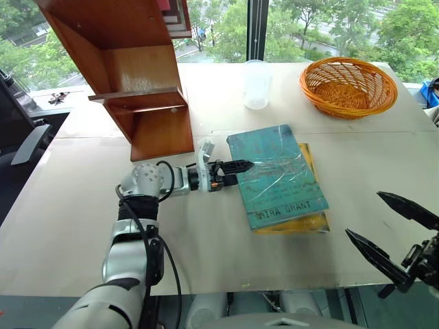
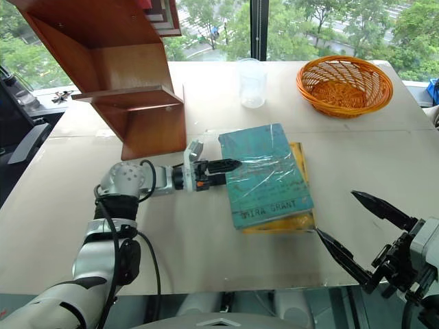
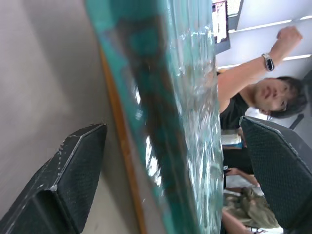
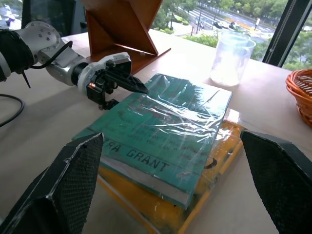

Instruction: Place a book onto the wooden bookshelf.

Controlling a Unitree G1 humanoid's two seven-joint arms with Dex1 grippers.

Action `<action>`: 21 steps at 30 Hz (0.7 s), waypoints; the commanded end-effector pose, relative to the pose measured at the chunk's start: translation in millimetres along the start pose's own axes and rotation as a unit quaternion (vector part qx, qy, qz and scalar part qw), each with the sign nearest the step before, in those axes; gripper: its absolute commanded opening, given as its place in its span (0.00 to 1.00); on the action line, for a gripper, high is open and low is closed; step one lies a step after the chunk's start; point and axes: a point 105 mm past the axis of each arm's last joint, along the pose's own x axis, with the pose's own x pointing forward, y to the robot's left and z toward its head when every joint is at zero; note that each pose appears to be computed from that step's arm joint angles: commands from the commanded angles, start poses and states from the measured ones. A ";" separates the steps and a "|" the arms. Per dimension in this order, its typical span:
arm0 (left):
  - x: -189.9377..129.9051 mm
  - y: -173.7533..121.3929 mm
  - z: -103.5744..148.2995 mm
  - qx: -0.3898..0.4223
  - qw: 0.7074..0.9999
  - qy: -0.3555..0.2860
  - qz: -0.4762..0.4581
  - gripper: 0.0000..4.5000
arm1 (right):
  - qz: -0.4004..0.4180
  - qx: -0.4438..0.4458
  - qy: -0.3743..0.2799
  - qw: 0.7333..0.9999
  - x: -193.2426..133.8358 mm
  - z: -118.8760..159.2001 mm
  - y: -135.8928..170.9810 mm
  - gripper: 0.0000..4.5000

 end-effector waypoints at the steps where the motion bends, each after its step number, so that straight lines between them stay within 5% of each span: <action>1: 3.8 -3.2 1.7 -0.017 0.999 -0.012 -0.030 0.83 | -0.014 -0.023 -0.012 1.000 -1.9 7.4 3.3 1.00; 10: -17.0 -17.9 7.7 -0.025 0.996 -0.031 -0.084 0.02 | -0.022 -0.022 -0.013 0.999 2.6 3.1 -0.4 1.00; 21: -60.5 -73.9 29.5 0.087 0.989 -0.047 -0.107 0.02 | 0.001 -0.019 -0.046 0.999 22.1 1.6 -11.4 1.00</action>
